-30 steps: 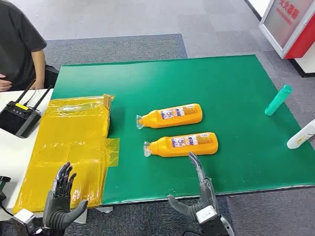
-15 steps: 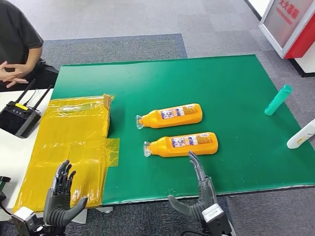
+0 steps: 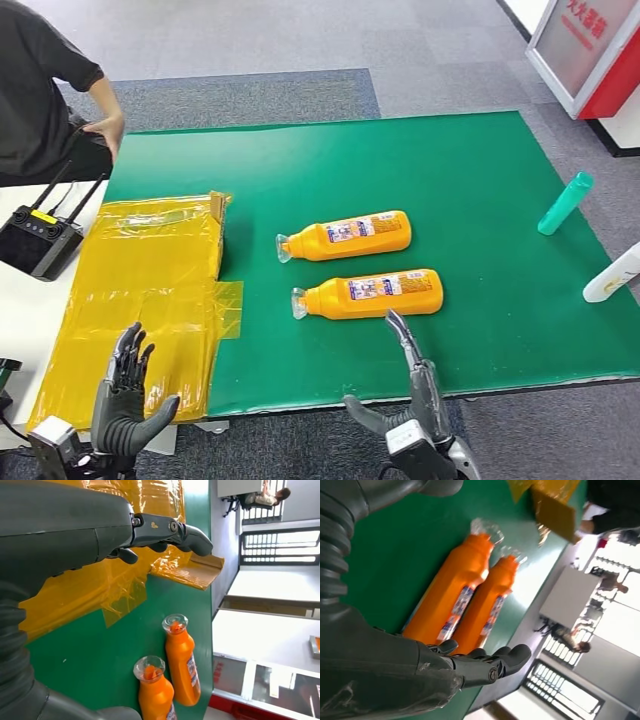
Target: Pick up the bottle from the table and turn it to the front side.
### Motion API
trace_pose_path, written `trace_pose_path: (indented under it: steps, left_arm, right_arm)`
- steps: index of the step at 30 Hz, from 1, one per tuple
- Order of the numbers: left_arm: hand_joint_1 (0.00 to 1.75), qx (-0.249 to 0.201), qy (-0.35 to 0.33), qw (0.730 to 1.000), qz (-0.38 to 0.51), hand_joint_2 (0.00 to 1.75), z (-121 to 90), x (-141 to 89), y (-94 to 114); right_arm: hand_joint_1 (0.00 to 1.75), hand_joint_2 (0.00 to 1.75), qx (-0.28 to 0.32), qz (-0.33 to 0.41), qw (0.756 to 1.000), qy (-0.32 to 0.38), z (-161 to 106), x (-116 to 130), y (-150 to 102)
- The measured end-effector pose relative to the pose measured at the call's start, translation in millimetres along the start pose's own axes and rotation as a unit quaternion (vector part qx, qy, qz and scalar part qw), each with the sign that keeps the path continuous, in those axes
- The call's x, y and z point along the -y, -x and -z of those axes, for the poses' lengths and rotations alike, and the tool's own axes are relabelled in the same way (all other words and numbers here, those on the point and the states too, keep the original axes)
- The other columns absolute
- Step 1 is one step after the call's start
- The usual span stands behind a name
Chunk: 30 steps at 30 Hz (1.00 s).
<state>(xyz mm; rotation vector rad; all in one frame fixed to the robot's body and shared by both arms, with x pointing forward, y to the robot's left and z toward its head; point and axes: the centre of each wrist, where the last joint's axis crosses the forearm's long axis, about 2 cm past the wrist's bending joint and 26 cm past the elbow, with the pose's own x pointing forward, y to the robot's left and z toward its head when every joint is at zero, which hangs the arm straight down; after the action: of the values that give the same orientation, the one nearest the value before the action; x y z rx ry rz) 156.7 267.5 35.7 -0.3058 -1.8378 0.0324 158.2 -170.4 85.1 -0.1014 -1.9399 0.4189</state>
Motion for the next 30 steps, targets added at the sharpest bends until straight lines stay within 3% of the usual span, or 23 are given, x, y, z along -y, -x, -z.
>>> trace_pose_path:
  steps: [7, 14, 25, 30]
  left_arm:
    - [0.00, -0.014, 0.010, 1.000, 0.016, 1.75, -5, -4, 6]
    - [0.00, -0.017, 0.025, 1.000, -0.005, 1.75, -4, -6, 10]
    - [0.00, -0.015, 0.042, 0.999, -0.019, 1.75, 5, -5, 14]
    - [0.00, 0.001, 0.048, 0.998, -0.029, 1.75, 18, -1, 14]
  right_arm:
    - [0.00, 1.75, -0.041, -0.115, 0.993, -0.003, 8, 25, 0]
    - [0.00, 1.75, -0.048, -0.172, 0.984, -0.019, 25, 48, 6]
    - [0.00, 1.75, -0.070, -0.248, 0.964, -0.061, 65, 72, 21]
    - [0.00, 1.75, -0.102, -0.301, 0.943, -0.099, 105, 89, 32]
